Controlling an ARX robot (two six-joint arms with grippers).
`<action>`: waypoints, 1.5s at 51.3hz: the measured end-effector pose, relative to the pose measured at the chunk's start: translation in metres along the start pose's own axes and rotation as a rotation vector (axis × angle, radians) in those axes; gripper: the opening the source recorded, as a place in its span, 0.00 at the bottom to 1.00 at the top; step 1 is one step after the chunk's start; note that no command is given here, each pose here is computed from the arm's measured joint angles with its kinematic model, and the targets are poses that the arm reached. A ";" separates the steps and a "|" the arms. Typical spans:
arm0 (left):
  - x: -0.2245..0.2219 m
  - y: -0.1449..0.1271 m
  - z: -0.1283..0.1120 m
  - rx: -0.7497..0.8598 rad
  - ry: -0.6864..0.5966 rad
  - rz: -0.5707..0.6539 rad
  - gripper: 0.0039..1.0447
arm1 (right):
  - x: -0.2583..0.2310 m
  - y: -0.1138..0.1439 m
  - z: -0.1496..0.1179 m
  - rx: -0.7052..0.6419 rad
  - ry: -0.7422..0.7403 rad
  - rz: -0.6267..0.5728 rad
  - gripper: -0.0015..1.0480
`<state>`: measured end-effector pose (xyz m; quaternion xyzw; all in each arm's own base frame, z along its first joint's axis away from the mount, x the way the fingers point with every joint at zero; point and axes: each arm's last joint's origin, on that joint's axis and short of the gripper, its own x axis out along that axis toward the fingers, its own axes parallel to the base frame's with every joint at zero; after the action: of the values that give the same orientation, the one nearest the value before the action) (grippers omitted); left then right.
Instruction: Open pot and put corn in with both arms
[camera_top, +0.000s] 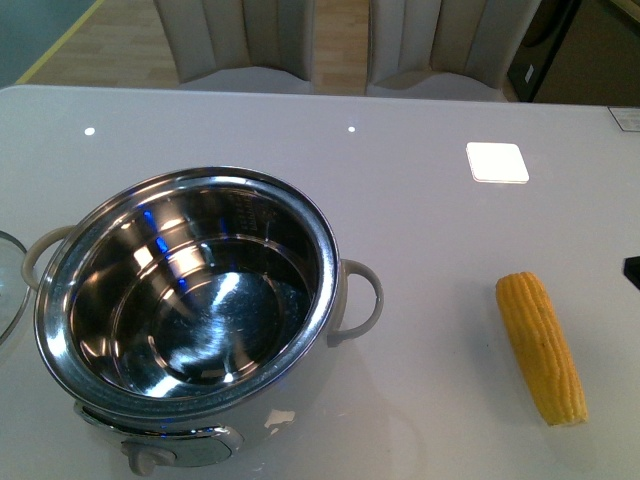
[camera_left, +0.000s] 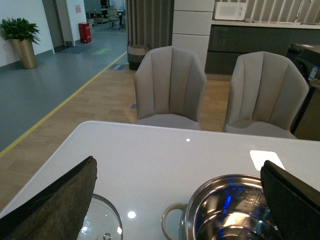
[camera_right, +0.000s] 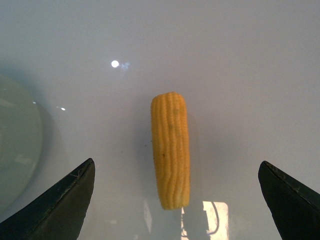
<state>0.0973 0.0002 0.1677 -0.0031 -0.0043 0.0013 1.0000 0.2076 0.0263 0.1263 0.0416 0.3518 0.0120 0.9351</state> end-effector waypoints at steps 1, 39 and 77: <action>0.000 0.000 0.000 0.000 0.000 0.000 0.93 | 0.007 0.001 0.001 -0.004 0.012 -0.004 0.91; 0.000 0.000 0.000 0.000 0.000 0.000 0.93 | 0.135 0.012 -0.034 -0.178 0.330 -0.029 0.91; 0.000 0.000 0.000 0.000 0.000 0.000 0.93 | 0.148 0.005 -0.046 -0.218 0.409 -0.036 0.36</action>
<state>0.0973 0.0002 0.1677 -0.0031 -0.0043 0.0013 1.0000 0.2887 0.0425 -0.0050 -0.0695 0.5314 0.0414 0.8433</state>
